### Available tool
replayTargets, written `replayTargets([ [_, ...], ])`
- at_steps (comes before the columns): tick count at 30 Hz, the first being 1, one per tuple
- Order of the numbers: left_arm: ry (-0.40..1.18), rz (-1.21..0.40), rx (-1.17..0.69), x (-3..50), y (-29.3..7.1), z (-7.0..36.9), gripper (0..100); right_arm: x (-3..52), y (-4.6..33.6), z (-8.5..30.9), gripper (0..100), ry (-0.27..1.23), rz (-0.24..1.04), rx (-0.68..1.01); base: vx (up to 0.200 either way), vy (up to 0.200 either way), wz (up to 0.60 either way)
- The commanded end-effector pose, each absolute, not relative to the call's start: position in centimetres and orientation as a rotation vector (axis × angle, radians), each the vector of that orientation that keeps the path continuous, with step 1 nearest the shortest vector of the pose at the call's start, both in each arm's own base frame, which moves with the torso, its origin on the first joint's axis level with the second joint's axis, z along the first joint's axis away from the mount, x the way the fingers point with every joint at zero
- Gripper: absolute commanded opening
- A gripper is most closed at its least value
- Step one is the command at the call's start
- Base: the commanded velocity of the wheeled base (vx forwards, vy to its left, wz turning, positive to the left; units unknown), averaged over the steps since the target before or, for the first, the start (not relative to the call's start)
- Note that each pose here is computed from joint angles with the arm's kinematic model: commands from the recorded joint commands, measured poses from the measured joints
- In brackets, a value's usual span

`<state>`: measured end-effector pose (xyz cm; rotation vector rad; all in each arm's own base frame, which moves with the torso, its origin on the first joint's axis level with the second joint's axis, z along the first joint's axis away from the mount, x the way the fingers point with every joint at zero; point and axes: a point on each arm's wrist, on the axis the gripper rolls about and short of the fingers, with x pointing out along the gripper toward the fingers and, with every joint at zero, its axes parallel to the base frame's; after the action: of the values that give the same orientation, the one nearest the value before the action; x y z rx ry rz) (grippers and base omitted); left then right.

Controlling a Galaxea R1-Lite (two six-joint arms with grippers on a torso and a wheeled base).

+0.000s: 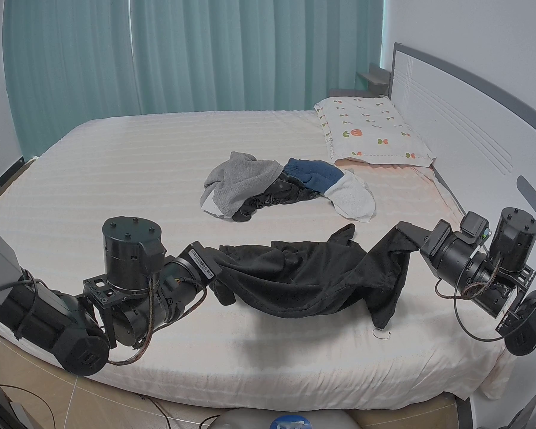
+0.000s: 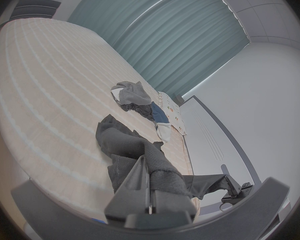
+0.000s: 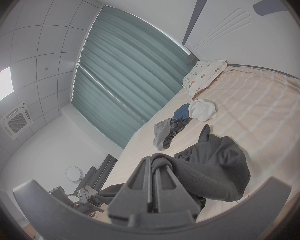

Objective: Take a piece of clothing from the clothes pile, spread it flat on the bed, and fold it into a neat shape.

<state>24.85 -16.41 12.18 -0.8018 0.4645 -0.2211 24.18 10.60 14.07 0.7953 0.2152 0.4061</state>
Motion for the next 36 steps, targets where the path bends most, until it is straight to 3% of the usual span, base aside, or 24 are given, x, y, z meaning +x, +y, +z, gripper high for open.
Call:
replayTargets([
  [1,0.465,-0.212,-0.801,25.2,-16.4,12.0,0,24.6,10.6,13.5,0,0.229,0.392,0.794,0.0,0.0,0.0],
  [5,0.454,-0.21,-0.82,25.2,-16.3,12.4,0,24.9,10.8,13.2,0,0.237,0.387,0.791,0.0,0.0,0.0],
  [16,0.44,-0.218,-0.837,25.0,-16.1,12.9,0,25.4,10.9,13.3,0,0.182,0.33,0.787,0.0,0.2,0.0],
  [29,0.419,-0.22,-0.839,24.7,-15.8,13.5,0,27.7,11.6,12.3,0,-0.01,0.193,0.708,0.0,0.2,0.0],
  [36,0.41,-0.222,-0.842,24.7,-15.6,13.9,0,27.6,11.6,12.5,0,-0.03,0.209,0.719,0.0,0.2,0.0],
])
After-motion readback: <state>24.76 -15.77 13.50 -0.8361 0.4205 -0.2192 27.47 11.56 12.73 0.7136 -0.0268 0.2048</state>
